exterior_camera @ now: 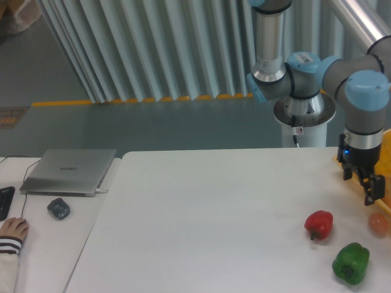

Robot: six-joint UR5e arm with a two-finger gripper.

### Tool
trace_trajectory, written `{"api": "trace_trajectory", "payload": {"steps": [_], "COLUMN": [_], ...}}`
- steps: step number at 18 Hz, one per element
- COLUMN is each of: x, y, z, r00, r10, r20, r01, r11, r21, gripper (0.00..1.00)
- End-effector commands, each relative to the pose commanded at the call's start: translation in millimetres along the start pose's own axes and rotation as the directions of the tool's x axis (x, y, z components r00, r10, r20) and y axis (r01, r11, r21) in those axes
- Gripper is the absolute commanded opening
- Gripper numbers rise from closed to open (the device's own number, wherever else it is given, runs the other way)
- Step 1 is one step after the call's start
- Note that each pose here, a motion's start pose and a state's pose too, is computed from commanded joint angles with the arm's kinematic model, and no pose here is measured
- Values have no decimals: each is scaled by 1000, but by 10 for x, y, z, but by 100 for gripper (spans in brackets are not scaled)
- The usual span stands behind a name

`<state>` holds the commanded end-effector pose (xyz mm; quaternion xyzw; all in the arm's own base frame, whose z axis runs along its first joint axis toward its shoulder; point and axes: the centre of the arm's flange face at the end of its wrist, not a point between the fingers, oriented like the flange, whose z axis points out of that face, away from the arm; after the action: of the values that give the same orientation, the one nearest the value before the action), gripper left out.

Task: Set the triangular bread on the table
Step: 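Lower the gripper into the yellow basket over the triangular bread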

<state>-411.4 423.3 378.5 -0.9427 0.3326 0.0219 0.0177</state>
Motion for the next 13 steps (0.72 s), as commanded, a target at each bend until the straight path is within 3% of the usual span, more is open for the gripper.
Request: {"api": "trace_trajectory", "payload": {"steps": [5,13], "x": [181,291], "y": [514,883], "z": [187,434], "r00": [988,988], "r10": [147,129], "r20": [-35,-81], "r01": [-147,-126], "r11": [989,991], "r21": [13,33], "gripper": [100,100]}}
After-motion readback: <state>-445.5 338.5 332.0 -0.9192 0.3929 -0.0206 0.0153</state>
